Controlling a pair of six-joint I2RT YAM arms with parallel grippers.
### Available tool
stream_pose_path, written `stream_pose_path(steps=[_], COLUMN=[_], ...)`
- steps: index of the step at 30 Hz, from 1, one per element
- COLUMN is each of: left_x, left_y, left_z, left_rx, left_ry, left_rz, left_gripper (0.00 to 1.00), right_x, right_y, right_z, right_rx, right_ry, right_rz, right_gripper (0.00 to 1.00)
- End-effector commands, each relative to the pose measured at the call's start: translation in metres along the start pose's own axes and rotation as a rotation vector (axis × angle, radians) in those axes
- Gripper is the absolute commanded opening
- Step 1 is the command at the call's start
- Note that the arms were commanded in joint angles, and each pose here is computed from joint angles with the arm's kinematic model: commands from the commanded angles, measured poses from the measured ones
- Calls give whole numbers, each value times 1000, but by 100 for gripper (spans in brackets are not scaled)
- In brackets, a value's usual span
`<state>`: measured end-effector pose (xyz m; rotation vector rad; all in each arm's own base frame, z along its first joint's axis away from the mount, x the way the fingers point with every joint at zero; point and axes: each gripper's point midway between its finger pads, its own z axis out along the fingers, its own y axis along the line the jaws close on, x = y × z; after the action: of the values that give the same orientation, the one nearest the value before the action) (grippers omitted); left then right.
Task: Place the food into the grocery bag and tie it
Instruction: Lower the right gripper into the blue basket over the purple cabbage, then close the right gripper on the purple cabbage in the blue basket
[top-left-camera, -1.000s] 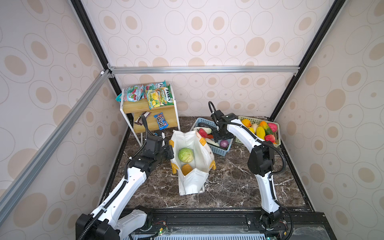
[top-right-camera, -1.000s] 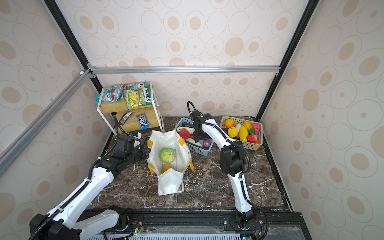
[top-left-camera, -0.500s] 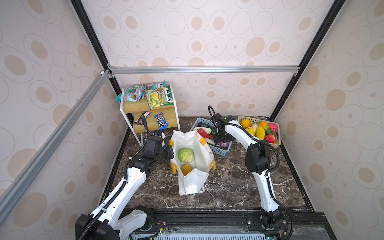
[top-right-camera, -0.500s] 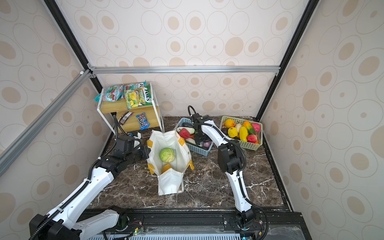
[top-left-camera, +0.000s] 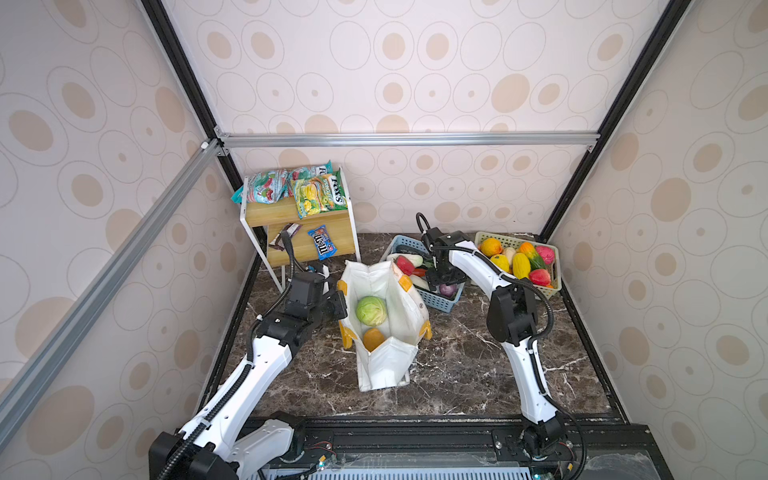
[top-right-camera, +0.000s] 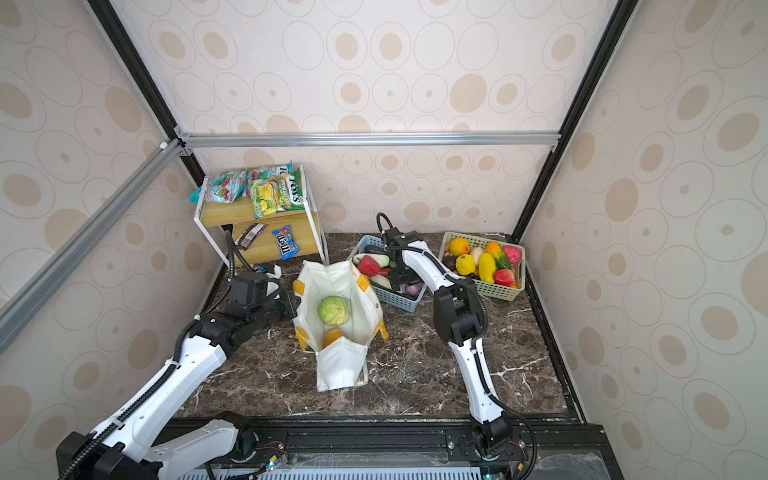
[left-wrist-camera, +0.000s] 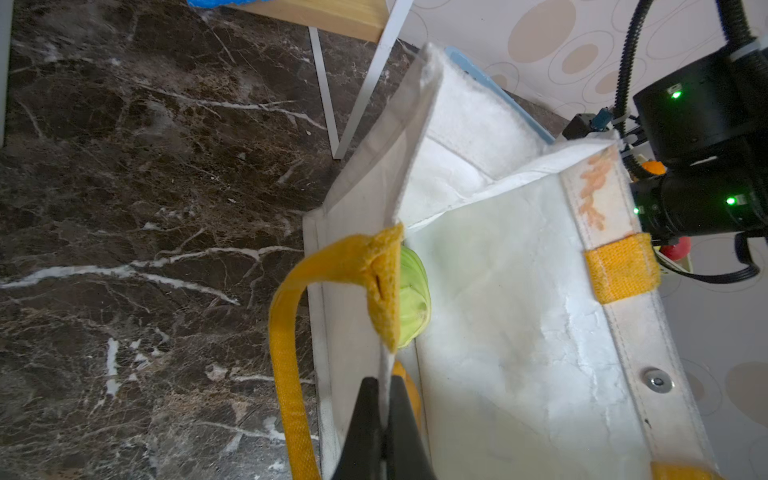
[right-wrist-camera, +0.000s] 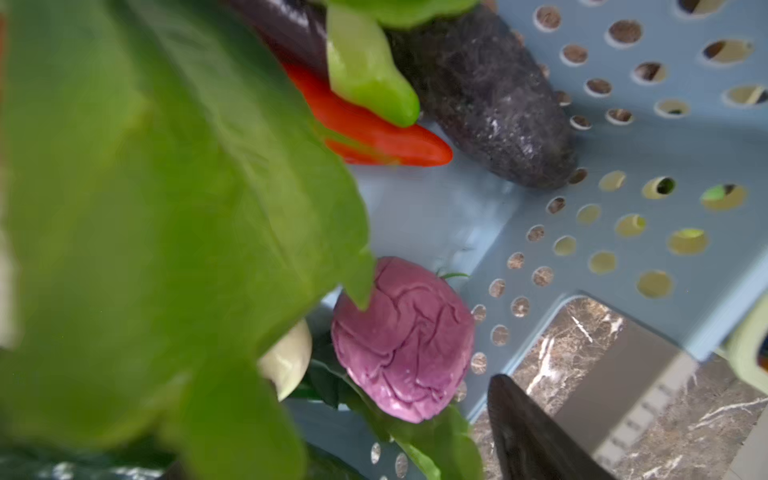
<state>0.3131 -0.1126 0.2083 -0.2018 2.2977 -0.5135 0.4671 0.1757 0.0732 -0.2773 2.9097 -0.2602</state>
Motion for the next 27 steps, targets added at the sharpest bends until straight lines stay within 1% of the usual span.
stream_pose_path(steps=[1,9,11,16,22,26,27], left_x=[-9,-10,-9,-7,-8,-9,-8], left_y=[-3,-3,-2,-1,-1,-2,-1], left_z=[-9,-10,-10,-9,-8,-8,-8], left_rx=[1,0,-1,-5,-2,1,-1], left_ry=[-31,-36,-35,-30,-35,-38,-37], left_rz=[-5,0,-1,-2,-6,-4,-6], left_gripper=[0,0,0,0,0,0,0], right_x=[3,5,-2,-1,1,-3,-4], right_y=[-4,-1,0,0,2,3,3], right_z=[15,37,36,44,45,38,36], right_rx=[14,4,-1,-7,-17,-32,-34], right_ry=[40,83,67,79,84,66,60], right_rz=[8,24,28,31,27,27,28], right_gripper=[83,83,83,83,75,63,62])
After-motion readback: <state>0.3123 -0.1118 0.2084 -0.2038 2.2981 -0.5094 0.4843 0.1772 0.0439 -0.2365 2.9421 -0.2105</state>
